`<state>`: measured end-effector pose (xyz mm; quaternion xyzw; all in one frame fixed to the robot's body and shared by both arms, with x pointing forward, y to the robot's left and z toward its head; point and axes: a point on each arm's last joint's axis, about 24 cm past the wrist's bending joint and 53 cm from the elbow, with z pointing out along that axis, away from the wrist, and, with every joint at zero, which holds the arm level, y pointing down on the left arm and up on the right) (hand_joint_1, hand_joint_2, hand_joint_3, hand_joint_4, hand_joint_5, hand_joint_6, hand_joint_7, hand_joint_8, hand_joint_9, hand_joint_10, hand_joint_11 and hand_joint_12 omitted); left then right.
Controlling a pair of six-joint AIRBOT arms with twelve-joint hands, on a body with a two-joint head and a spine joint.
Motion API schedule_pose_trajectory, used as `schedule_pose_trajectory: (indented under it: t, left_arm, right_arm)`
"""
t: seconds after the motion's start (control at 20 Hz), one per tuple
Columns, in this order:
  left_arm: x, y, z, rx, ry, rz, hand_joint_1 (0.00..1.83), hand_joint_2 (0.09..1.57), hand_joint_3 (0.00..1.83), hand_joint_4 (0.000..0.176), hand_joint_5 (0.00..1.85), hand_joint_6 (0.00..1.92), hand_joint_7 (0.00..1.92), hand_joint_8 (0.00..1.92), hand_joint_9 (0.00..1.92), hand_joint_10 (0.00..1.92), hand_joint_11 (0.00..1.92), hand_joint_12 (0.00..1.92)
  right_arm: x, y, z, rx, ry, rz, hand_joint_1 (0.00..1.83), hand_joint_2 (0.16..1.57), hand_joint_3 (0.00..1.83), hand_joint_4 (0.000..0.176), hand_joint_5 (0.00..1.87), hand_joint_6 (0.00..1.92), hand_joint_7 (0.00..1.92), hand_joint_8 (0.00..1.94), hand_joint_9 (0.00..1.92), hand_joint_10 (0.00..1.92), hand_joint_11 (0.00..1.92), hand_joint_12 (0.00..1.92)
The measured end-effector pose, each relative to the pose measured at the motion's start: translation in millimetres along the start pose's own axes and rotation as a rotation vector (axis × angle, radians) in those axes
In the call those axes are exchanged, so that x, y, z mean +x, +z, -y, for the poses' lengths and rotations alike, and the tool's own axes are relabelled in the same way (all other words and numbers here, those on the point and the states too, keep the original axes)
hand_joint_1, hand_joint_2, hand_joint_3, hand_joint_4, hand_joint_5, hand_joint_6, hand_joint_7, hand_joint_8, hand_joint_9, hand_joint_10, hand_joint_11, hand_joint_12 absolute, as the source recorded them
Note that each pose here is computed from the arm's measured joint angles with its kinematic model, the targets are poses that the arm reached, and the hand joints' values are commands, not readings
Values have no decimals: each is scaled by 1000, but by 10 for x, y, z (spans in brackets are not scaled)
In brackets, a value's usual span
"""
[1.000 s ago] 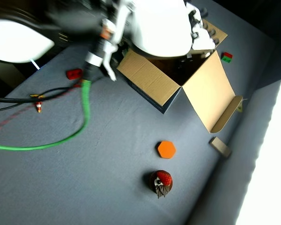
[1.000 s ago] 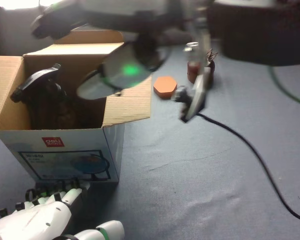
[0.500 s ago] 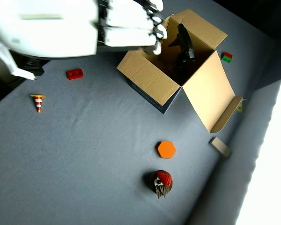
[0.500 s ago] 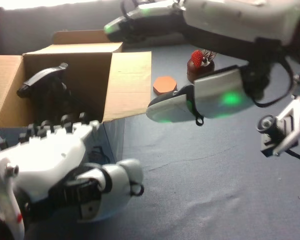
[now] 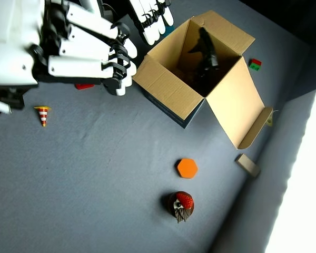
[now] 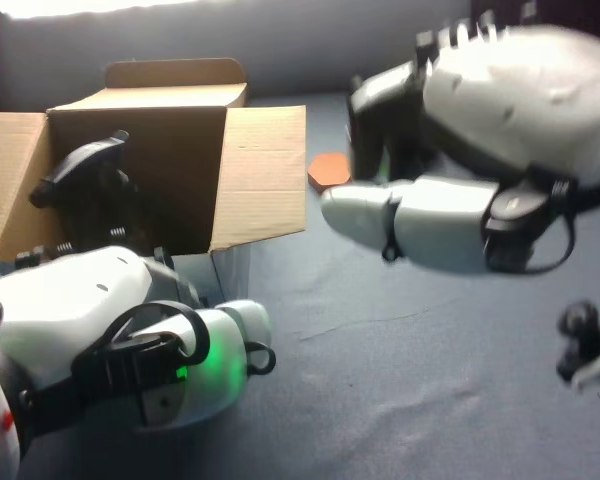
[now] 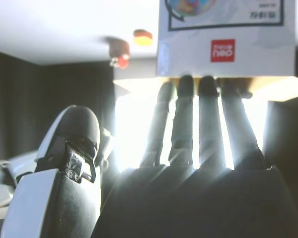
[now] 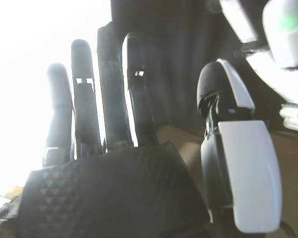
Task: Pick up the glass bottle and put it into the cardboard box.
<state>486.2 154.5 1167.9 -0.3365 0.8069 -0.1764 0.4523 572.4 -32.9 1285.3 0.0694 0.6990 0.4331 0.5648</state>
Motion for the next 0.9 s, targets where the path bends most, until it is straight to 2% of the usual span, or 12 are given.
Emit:
schedule_pose_trajectory:
  t: [0.05,0.1,0.15,0.2,0.3,0.35,0.45,0.55,0.9]
  left_arm:
    - [-3,-35,42,6,26,-7,19,1373,0,0,526,790,529,1147,395,1433,83,1597]
    - [-20,-47,82,17,33,-4,57,1377,0,0,538,1087,543,1409,442,1650,209,1775]
    - [-71,-65,158,39,59,9,99,1381,0,0,593,1184,606,1490,504,1725,324,1875]
    - [-120,-71,203,53,69,26,179,1390,1,0,666,1249,702,1528,599,1766,478,1912]
    - [-164,-66,222,55,77,36,361,1405,1,0,860,1437,950,1569,917,1827,803,1921]
    - [-165,-65,206,49,77,35,438,1413,2,0,910,1553,1014,1623,1004,1854,909,1921]
    - [-164,-74,233,57,71,31,597,1450,6,0,932,1824,1062,1860,1094,1918,1049,1921]
    - [-189,-84,286,76,66,39,686,1467,6,0,933,1916,1075,1919,1149,1921,1092,1921]
    - [-175,-101,271,74,63,33,704,1479,7,0,950,1914,1096,1921,1175,1921,1094,1921]
  right_arm:
    - [63,-37,0,27,-24,8,375,1265,6,0,839,1166,946,1107,778,1606,712,1918]
    - [87,-48,-11,36,-25,10,400,1284,8,0,867,1246,970,1243,835,1708,801,1920]
    - [125,-69,-37,46,-41,13,419,1300,8,0,880,1298,983,1338,870,1762,850,1921]
    - [164,-82,-46,56,-38,9,454,1326,11,0,896,1431,996,1503,922,1839,930,1921]
    - [280,-104,32,98,-8,-23,555,1382,19,0,962,1679,1070,1735,1064,1918,1115,1921]
    - [300,-112,87,122,14,-30,611,1401,22,0,998,1729,1113,1775,1129,1920,1187,1921]
    - [260,-117,128,139,17,-14,752,1423,25,0,1066,1854,1199,1871,1268,1921,1337,1921]
    - [254,-116,116,134,12,-12,803,1425,24,0,1085,1901,1236,1938,1340,1921,1427,1921]
    - [289,-112,113,113,-8,-14,818,1417,19,0,1095,1921,1250,1941,1355,1921,1452,1921]
